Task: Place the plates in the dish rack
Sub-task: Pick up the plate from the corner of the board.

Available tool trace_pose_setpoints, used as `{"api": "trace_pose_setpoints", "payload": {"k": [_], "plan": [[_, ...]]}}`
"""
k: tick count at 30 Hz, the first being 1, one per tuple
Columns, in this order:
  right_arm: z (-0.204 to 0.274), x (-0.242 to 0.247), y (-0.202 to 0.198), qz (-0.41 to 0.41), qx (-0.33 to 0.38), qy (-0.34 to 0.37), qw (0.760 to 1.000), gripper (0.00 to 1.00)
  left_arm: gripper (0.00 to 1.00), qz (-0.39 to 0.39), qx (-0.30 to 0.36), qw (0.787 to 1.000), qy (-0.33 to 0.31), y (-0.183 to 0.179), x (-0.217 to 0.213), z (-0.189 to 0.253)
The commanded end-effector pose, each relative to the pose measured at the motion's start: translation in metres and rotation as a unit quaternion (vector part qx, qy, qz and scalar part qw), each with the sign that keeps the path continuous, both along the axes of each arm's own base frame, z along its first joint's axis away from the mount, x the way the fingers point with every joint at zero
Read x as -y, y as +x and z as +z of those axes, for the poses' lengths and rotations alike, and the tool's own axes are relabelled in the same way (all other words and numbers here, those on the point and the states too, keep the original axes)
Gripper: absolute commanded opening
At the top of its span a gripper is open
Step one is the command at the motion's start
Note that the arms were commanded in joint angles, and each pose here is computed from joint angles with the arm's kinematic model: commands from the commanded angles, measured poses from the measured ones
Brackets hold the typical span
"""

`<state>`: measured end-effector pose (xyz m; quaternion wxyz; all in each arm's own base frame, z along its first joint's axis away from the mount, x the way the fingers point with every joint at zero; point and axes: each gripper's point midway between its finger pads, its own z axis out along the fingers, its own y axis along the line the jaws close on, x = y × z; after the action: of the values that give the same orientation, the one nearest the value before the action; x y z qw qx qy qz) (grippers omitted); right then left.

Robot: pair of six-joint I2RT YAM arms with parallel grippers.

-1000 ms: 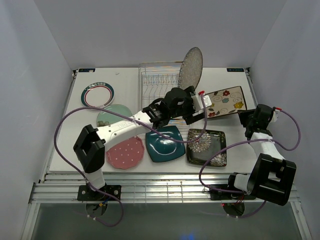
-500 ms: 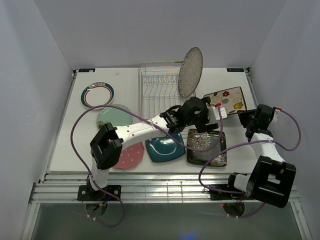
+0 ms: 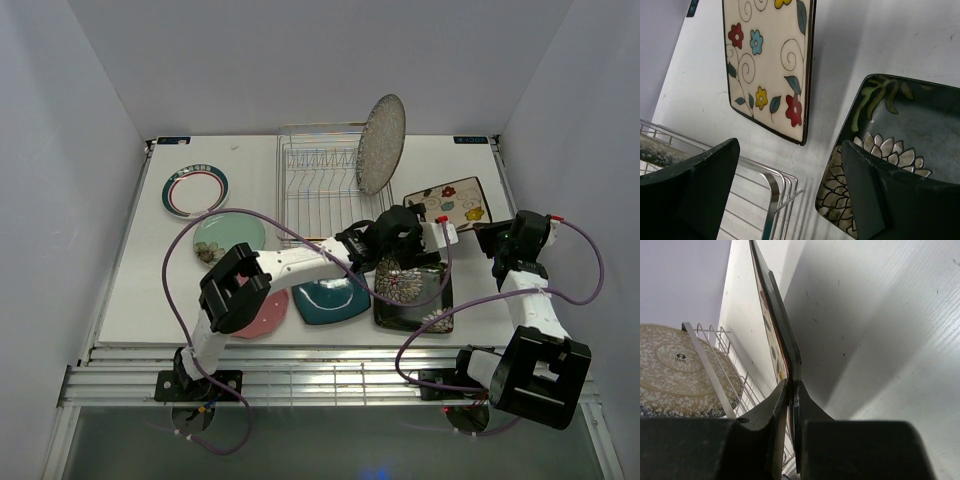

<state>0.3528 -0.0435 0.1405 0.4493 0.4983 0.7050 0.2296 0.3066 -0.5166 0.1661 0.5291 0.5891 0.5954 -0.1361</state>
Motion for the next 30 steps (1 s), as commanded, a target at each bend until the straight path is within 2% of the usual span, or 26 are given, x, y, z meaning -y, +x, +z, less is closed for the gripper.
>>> {"api": "trace_pose_setpoints", "payload": {"k": [1,10,15,20,30], "plan": [[0.075,0.000,0.020,0.012,0.115,-0.019,0.993,0.08,0.92,0.010,0.020,1.000,-0.017,0.006,0.011,0.016],[0.080,-0.001,0.016,0.012,0.116,-0.019,0.993,0.08,0.87,0.010,0.045,0.999,-0.009,0.003,0.038,-0.005],[0.083,-0.001,0.014,0.011,0.118,-0.025,0.993,0.08,0.75,0.010,0.053,0.998,-0.012,0.009,0.050,-0.005],[0.086,0.001,0.012,0.007,0.120,-0.030,0.992,0.08,0.74,0.014,0.062,0.998,-0.004,0.015,0.060,-0.012],[0.084,-0.001,0.012,0.010,0.120,-0.030,0.992,0.08,0.65,0.033,0.077,0.996,-0.002,0.028,0.070,-0.021]]}}
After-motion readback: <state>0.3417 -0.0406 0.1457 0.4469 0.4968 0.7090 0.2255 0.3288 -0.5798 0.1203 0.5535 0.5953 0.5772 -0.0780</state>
